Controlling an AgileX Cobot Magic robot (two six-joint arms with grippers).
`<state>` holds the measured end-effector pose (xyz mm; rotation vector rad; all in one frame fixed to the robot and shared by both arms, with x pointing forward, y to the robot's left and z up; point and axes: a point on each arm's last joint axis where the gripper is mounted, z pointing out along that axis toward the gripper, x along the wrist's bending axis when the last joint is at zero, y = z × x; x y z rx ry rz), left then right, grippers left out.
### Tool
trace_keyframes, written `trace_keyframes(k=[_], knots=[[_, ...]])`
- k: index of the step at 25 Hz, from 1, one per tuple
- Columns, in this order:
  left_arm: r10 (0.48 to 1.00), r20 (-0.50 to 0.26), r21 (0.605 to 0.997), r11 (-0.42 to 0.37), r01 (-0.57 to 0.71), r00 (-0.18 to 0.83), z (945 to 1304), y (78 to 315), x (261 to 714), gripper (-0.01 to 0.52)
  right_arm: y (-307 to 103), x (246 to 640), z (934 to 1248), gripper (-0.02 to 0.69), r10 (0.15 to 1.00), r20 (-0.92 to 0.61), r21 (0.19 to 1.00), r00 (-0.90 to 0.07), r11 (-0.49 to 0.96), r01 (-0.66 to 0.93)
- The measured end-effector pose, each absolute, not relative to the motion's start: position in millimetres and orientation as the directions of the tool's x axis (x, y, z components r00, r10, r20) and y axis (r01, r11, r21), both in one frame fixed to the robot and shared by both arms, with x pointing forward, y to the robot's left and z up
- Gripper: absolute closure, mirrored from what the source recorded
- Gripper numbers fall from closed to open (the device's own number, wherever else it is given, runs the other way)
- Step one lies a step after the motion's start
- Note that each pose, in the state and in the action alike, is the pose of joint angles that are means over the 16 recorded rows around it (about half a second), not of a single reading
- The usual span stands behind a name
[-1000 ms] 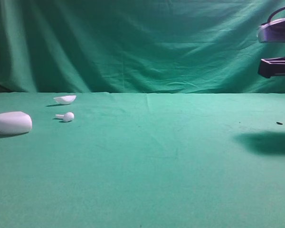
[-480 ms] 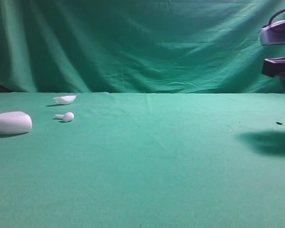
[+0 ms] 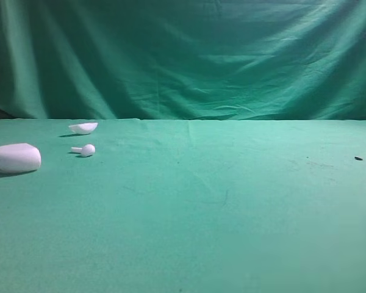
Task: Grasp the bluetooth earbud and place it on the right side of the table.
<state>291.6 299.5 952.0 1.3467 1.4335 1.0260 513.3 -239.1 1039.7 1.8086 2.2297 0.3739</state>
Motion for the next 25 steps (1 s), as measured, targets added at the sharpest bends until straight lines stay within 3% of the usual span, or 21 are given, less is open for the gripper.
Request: trace_keyframes(k=[6,12,16,25], knots=[[0.998,-0.065,0.963,0.066,0.260,-0.012,952,299,292,0.514,-250,460,1103,0.472,0.981,-0.004,0.480,-0.194,0.172,0.860],[0.998,-0.065,0.963,0.066,0.260,-0.012,952,299,292,0.514,-265,393,1142,0.607,0.984,0.015,0.609,-0.176,0.131,0.782],[0.998,-0.065,0.963,0.066,0.260,-0.012,952,299,292,0.514,-275,348,1154,0.658,0.985,0.030,0.693,-0.168,0.101,0.714],[0.998,-0.065,0.963,0.066,0.260,-0.012,952,299,292,0.514,-293,268,1145,0.665,0.982,0.059,0.875,-0.177,0.035,0.483]])
